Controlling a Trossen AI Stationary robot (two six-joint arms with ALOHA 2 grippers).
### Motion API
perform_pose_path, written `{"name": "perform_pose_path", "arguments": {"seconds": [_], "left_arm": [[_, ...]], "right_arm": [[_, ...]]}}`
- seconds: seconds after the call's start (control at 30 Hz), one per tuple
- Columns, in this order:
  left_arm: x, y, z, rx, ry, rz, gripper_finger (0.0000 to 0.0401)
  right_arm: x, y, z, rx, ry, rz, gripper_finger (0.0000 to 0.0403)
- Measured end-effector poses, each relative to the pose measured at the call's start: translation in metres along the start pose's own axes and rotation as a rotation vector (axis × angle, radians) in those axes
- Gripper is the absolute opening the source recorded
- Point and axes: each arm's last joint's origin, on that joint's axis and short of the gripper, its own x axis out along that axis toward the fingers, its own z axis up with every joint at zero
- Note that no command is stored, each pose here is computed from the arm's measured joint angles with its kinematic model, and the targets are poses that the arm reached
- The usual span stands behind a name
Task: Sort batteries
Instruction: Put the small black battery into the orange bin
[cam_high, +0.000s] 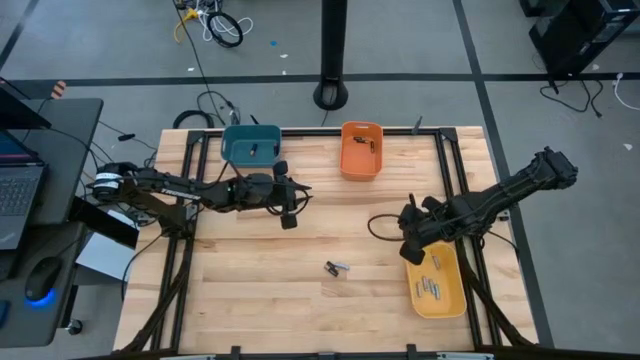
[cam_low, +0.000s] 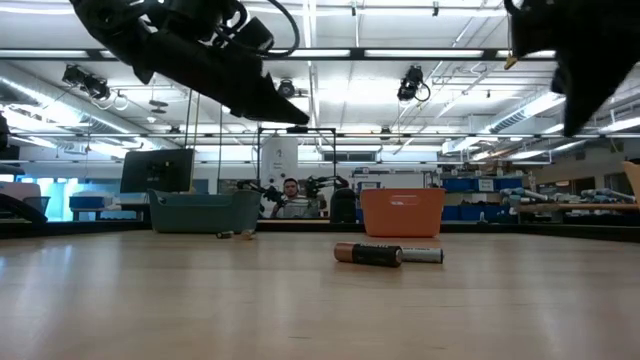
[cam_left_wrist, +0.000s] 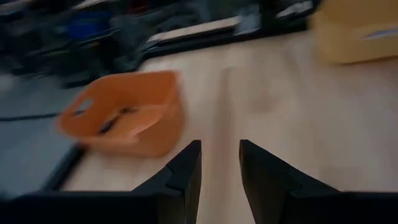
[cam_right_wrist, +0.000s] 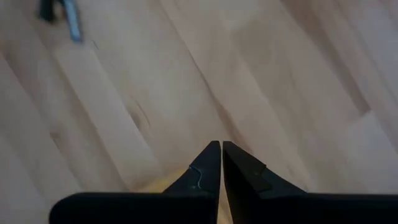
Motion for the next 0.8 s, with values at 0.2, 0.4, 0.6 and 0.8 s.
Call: {"name": "perform_pose_path", "arguments": {"seconds": [0.2, 0.4, 0.6, 0.8], "left_arm": [[0.006, -0.007, 0.000, -0.009, -0.065, -0.161, 0.0079], [0.004, -0.009, -0.008, 0.007, -0.067, -0.214, 0.0031], [-0.011, -0.015, -0.030, -0.026, -0.259, -0.291, 0.0007], [-0.026, -0.017, -0.054, -0.121, -0.297, -0.297, 0.0009]], "right_arm": [[0.007, 0.009, 0.027, -0.062, -0.211, 0.155, 0.0025], [0.021, 0.009, 0.043, -0.108, -0.357, 0.286, 0.0014], [0.039, 0.017, 0.051, -0.121, -0.408, 0.307, 0.0023], [0.066, 0.037, 0.063, -0.165, -0.440, 0.370, 0.0019]]}}
